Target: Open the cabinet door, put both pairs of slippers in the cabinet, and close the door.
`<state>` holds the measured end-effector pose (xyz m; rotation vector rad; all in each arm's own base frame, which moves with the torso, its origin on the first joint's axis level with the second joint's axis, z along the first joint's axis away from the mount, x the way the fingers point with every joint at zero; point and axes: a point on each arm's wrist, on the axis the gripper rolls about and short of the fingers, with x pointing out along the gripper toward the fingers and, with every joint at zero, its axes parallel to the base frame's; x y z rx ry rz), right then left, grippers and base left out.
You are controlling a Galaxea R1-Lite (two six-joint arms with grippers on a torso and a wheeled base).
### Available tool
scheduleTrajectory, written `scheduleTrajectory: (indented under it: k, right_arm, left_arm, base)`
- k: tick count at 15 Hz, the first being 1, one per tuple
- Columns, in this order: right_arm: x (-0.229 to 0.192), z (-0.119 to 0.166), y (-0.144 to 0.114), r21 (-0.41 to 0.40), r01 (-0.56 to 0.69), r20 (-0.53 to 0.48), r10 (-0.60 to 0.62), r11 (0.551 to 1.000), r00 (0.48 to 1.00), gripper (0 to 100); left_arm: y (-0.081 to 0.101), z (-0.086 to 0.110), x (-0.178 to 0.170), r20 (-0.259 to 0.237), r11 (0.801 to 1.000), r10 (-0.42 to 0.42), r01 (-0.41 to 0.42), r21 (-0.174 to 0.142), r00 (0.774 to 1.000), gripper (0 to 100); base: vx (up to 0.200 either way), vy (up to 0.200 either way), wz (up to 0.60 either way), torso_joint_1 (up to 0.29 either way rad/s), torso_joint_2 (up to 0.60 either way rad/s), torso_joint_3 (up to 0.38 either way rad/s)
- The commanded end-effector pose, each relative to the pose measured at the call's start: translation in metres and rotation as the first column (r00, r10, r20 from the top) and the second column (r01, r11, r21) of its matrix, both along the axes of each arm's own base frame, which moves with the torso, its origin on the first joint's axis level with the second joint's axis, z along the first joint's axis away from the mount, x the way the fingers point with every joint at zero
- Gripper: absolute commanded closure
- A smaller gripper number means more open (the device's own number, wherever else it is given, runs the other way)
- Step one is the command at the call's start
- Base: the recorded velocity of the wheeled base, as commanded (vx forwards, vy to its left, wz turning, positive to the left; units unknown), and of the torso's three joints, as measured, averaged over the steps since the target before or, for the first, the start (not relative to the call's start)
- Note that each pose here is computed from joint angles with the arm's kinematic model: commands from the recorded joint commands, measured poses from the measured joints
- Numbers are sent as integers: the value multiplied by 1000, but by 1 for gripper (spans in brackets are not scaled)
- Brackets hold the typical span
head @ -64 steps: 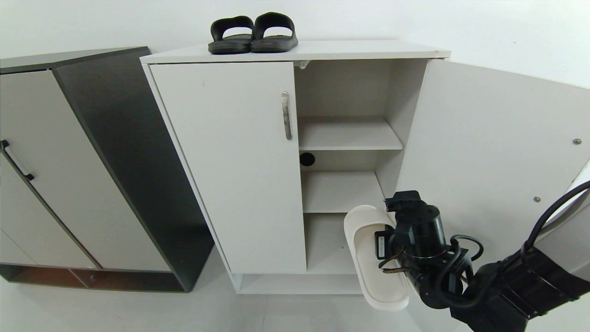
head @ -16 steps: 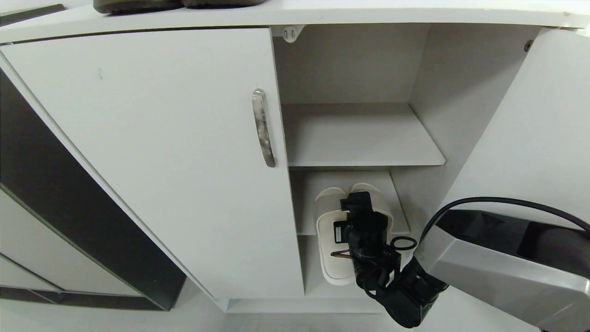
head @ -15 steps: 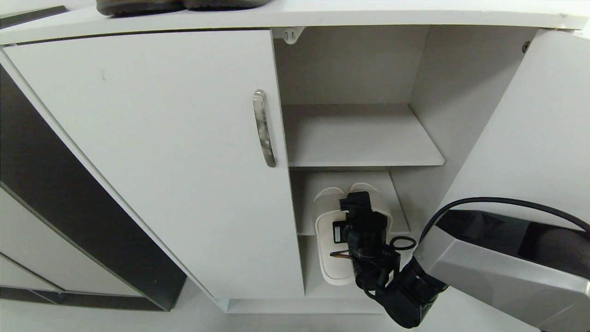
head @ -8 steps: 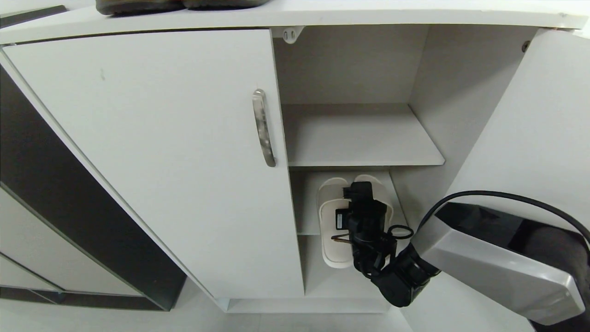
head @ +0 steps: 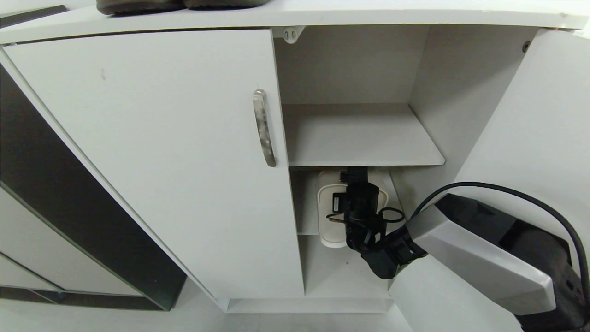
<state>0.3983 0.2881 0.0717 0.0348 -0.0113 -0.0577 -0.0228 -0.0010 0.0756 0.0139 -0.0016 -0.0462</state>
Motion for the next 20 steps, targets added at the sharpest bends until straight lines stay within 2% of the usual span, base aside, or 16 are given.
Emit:
scheduleTrajectory:
  k: [1, 13, 14, 17, 20]
  right_arm:
    - [8, -2, 3, 6, 7, 7, -7, 1000, 1000, 100]
    - [19, -15, 5, -12, 16, -10, -16, 1000, 1000, 100]
    - [18, -15, 4, -11, 16, -9, -16, 1000, 1000, 0]
    - [10, -9, 4, -16, 8, -15, -8, 1000, 1000, 0]
    - [-16, 3, 5, -20, -23, -24, 22, 1000, 999, 0]
  left_arm:
    - [0, 0, 0, -1, 1000, -1, 1, 0, 1000, 100]
    - [0, 0, 0, -1, 1000, 2, -2, 0, 1000, 100]
    - [0, 0, 0, -1, 1000, 0, 0, 0, 1000, 100]
    - [0, 0, 0, -1, 1000, 12, -12, 0, 1000, 100]
    - [0, 0, 0, -1, 1000, 12, -12, 0, 1000, 100]
  base:
    - [0, 0, 0, 0, 0, 0]
    - [0, 0, 0, 0, 0, 0]
    - [0, 0, 0, 0, 0, 0]
    - [0, 0, 0, 0, 0, 0]
    - [0, 0, 0, 0, 0, 0]
